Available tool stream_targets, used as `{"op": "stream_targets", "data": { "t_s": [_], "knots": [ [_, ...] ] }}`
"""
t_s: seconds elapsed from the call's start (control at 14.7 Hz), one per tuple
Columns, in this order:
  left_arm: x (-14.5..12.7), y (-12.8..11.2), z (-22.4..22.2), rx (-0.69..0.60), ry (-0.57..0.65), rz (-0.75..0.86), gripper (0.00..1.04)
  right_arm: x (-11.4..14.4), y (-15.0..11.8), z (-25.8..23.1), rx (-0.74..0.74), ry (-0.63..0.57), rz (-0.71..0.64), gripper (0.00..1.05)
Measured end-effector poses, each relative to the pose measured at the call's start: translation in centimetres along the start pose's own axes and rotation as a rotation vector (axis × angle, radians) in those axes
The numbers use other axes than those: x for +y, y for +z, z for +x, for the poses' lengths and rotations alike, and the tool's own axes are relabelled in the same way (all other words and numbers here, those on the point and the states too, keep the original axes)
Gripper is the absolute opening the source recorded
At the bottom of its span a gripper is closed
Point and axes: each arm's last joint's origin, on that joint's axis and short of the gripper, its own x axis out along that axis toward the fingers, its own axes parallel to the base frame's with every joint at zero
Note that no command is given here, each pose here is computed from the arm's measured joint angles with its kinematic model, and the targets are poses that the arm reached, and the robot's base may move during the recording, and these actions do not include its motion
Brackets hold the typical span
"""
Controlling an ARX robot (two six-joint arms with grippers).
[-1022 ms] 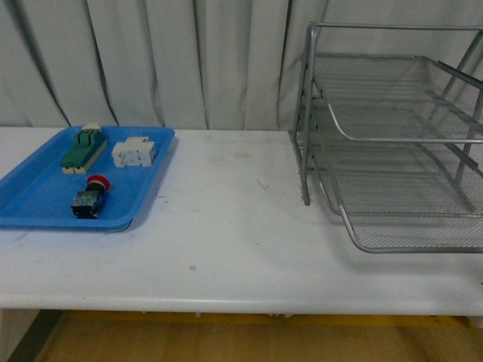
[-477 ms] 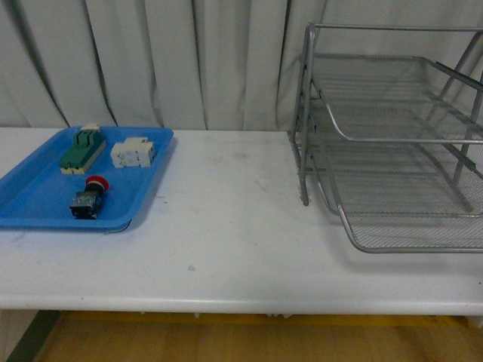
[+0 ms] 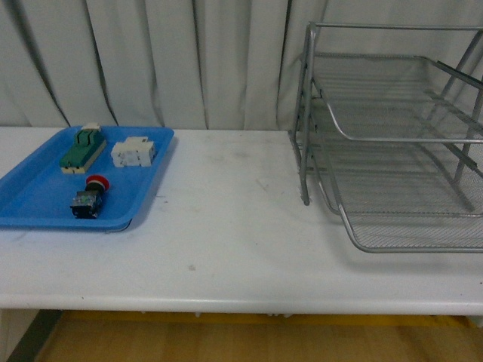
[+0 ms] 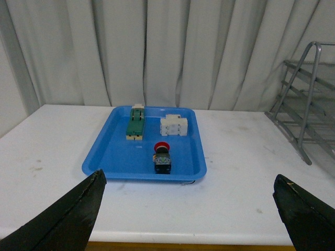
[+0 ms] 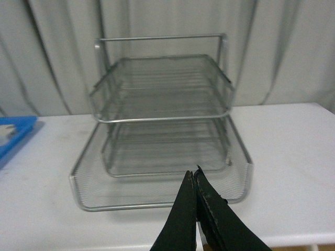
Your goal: Place button on rack with both arms
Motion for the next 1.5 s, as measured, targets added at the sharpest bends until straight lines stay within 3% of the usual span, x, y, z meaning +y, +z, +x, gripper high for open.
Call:
{"op": "stream_targets", "data": {
  "t_s": [0.89,1.02,1.09,1.29,1.36,1.5],
  "knots": [
    [0.0,0.0,0.0,0.0,0.0,0.0,0.98,0.5,0.3,-2.4,-0.019,0.018,-0.009,0.02],
    [0.0,0.0,0.0,0.0,0.0,0.0,0.98,0.5,-0.4,-3.1,0.038,0.019,-0.009,0.02],
    [0.0,0.0,0.0,0.001,0.0,0.0,0.98,0.4,0.1,-3.5,-0.025,0.017,-0.009,0.02],
    [0.0,0.0,0.0,0.0,0.0,0.0,0.98,0.4,0.0,-3.5,-0.012,0.015,-0.009,0.02],
    [0.0,0.0,0.0,0.0,0.0,0.0,0.98,0.4,0.0,-3.5,-0.009,0.015,-0.01,0.04],
    [0.0,0.0,0.0,0.0,0.0,0.0,0.98,0.4,0.0,-3.5,-0.009,0.015,-0.01,0.27]
  ]
}}
